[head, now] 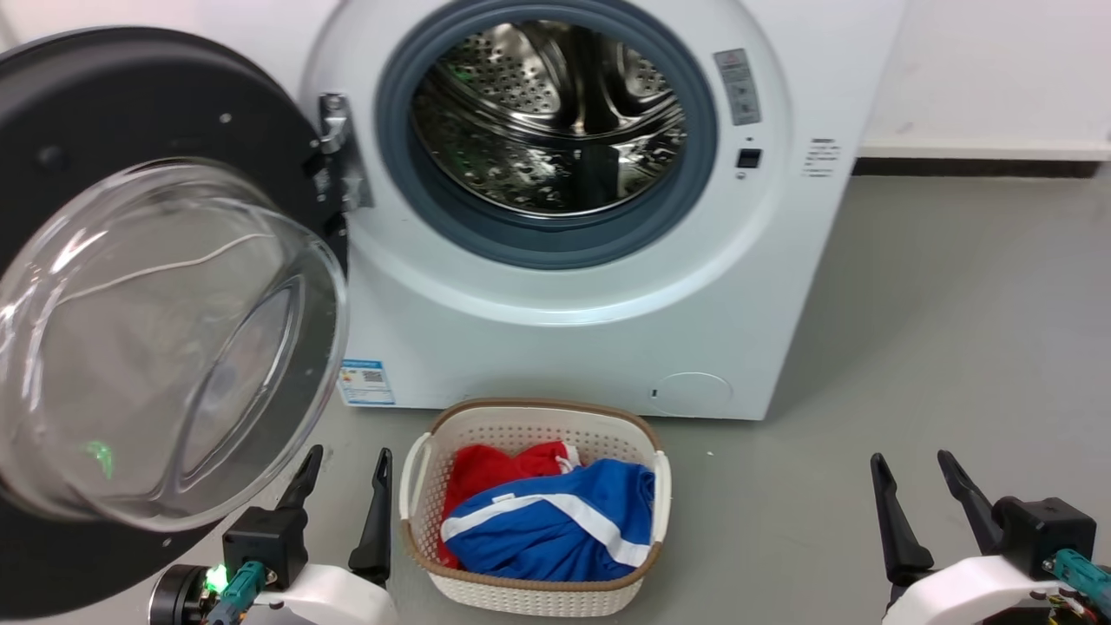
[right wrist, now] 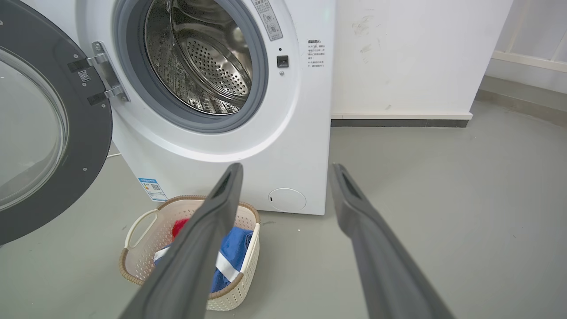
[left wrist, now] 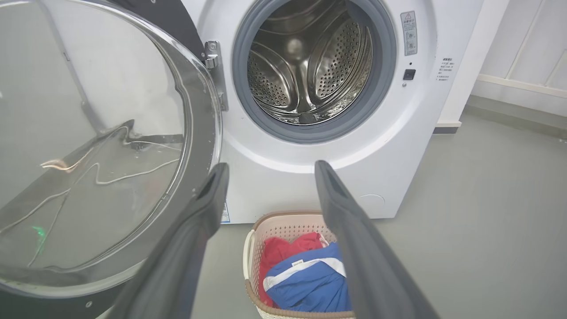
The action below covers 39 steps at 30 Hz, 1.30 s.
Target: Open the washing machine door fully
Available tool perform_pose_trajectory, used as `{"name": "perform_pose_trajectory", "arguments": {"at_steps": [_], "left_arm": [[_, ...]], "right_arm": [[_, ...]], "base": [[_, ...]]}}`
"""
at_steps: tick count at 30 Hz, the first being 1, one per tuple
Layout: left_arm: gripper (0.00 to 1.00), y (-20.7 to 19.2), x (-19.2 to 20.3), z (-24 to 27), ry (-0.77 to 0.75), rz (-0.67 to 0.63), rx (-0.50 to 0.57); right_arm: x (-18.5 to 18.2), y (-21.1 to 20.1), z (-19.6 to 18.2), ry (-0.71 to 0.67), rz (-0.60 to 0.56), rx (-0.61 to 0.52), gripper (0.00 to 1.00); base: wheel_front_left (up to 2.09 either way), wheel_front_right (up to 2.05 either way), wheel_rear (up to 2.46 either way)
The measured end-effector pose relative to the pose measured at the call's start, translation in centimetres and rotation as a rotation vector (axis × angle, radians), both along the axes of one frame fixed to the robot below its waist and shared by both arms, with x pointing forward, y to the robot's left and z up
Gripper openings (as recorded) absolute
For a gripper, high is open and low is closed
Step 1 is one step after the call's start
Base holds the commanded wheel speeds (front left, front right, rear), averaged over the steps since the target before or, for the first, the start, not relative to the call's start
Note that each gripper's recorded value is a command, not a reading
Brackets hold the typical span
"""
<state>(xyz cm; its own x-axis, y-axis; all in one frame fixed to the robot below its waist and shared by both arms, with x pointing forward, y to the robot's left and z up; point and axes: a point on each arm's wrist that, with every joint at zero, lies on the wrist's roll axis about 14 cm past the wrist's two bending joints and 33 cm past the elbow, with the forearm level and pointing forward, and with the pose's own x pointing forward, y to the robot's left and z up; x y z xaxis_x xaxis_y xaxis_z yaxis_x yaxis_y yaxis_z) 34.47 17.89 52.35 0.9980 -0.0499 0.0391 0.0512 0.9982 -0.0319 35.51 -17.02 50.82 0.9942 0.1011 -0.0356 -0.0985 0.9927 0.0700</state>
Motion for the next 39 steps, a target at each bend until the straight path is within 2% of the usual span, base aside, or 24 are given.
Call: {"name": "perform_pose_trajectory", "arguments": {"at_steps": [12,34,35,39], "left_arm": [[1.0,-2.3,1.7,-0.8,0.011,-0.06,0.002],[1.0,-1.9,2.0,-1.0,0.022,-0.045,-0.004],[0.0,-1.9,2.0,-1.1,0.023,-0.042,-0.005],[0.0,-2.2,1.1,-3.1,0.088,-0.039,-0.024]], "right_arm": [[-1.4,-2.1,0.5,-0.007,-0.066,-0.028,1.0],[-1.5,-2.2,0.6,-0.012,-0.068,-0.025,1.0],[-1.5,-2.2,0.5,-0.009,-0.069,-0.025,0.0],[-2.1,-2.2,-1.5,0.054,-0.071,-0.015,0.0]], "base": [[0.0,0.0,0.0],[0.0,0.0,0.0],[0.0,0.0,0.0],[0.0,0.0,0.0]]}}
